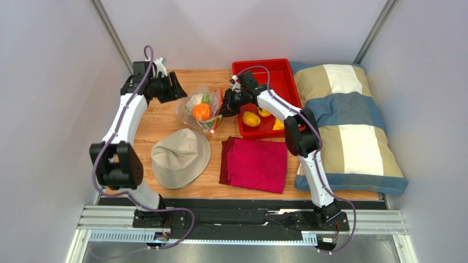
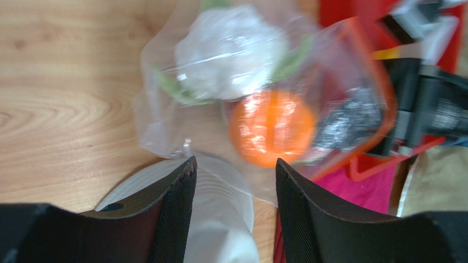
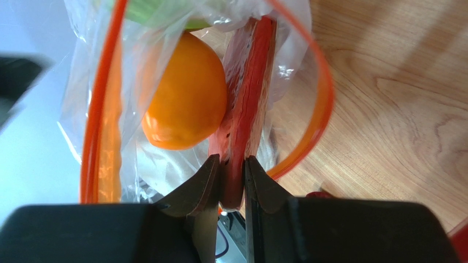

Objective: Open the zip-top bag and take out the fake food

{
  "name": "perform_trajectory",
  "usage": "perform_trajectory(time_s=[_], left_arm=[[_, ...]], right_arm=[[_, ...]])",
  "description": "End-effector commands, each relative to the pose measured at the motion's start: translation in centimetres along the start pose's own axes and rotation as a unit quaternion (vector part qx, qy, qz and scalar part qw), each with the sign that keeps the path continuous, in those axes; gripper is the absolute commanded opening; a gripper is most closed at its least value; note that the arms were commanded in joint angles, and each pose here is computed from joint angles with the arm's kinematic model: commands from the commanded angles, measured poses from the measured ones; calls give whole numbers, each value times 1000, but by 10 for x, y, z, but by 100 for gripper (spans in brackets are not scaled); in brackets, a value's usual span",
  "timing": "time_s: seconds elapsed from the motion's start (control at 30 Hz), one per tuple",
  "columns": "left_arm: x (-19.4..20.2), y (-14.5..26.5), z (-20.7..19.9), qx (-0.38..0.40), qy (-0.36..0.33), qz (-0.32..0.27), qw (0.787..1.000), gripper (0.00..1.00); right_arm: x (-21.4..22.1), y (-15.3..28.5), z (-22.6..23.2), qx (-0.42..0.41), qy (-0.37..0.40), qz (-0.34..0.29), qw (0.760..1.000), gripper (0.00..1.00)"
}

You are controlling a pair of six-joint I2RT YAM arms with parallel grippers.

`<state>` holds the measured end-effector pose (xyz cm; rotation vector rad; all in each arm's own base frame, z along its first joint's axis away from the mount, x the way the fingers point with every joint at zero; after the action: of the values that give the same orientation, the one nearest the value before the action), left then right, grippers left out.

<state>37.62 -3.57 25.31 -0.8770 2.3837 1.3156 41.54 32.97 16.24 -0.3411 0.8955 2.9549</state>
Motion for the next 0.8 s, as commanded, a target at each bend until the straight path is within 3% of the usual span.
perform_trajectory(time_s=[0.0,0.17,0.3,0.6,0.77], left_arm=[[-2,37,-56,66,-93,-86,990,60],[25,13,-112,105,-173,-71,977,61],[27,-6,-132,35,-200,-90,975,61],[29,-20,-139,-132,-222,-114,959,64],[38,-38,-126,-172,-213,-69,959,68]], right_arm=[[-13,24,40,-33,41,-30,998,0],[-11,26,39,-21,40,-26,999,0],[-9,29,42,-21,43,-30,998,0],[-9,29,42,-26,39,-27,999,0],[-7,30,44,-29,40,-27,998,0]])
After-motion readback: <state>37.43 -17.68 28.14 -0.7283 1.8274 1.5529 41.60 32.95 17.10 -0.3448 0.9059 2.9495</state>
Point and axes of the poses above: each gripper's point midway between its finger pads, its own y axis back along the fingers, its own z axis along the line the jaws close on, x = y × z, the point moved 9 cm from there along y, back along the fingers, and after that the axes turned 8 degrees about y, right-handed, at the moved point
